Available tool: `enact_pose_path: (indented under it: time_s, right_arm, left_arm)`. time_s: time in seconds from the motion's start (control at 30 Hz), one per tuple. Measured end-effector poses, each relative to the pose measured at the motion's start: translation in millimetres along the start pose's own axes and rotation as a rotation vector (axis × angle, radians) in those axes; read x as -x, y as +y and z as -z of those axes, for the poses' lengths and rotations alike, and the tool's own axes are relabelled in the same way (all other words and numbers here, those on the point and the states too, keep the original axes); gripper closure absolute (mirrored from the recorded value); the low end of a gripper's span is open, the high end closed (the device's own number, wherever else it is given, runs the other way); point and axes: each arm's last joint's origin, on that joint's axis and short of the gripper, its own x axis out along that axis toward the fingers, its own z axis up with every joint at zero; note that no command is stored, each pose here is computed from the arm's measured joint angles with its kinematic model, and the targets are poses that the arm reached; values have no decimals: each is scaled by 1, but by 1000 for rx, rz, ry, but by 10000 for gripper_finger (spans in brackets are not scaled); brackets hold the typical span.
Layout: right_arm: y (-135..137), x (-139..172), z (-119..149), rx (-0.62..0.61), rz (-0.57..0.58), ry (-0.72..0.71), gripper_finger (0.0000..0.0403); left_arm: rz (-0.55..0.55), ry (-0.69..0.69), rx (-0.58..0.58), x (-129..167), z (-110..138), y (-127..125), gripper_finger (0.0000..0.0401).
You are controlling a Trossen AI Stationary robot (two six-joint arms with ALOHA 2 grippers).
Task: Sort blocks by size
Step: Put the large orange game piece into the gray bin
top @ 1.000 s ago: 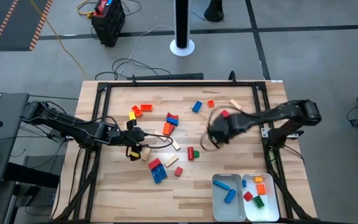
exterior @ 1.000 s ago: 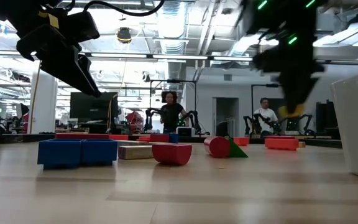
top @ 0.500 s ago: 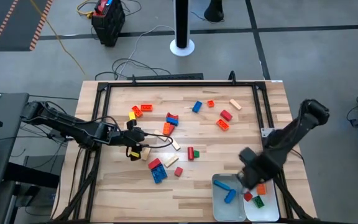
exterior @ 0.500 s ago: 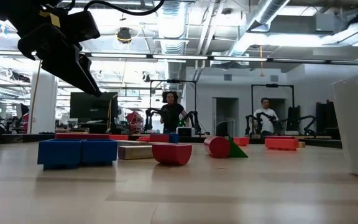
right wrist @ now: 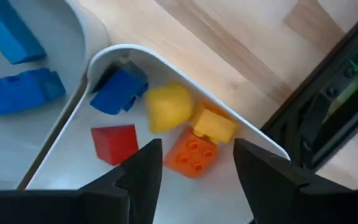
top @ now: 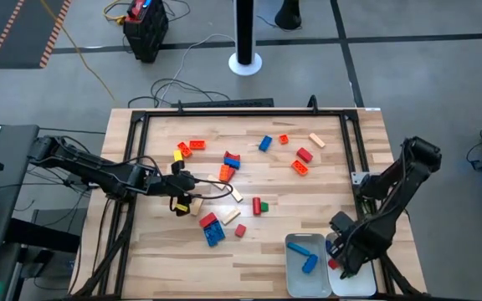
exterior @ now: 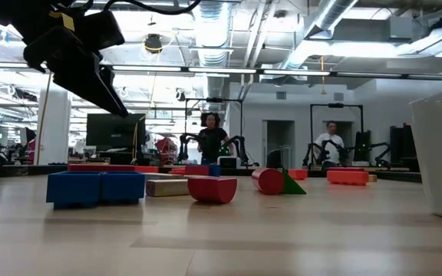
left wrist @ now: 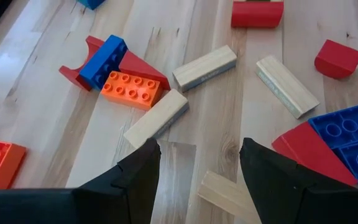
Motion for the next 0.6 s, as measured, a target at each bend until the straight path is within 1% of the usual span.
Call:
enact_pose_path:
  time_s: [0.07, 0.17, 0.27, 0.37, 0.53, 0.6]
  right_arm:
    - [0, 3, -3, -8, -20, 23, 165]
    - [-1, 13, -9, 1, -86, 59, 164]
    - [-1, 24, -20, 16, -127, 29, 164]
    - [-5, 31, -39, 46, -130, -113, 164]
    - [-11, 30, -83, 105, -13, -379, 164]
    - [-10, 26, -105, 122, 13, -462, 164]
  left_arm:
    - [0, 0, 0, 0, 0, 0, 189]
    - [0, 0, -1, 0, 0, 0, 189]
    - [0, -2, -1, 0, 0, 0, 189]
    - [7, -35, -9, 0, -4, -1, 189]
    - [15, -89, -28, 0, -9, -2, 189]
    - [16, -95, -37, 1, -10, -2, 189]
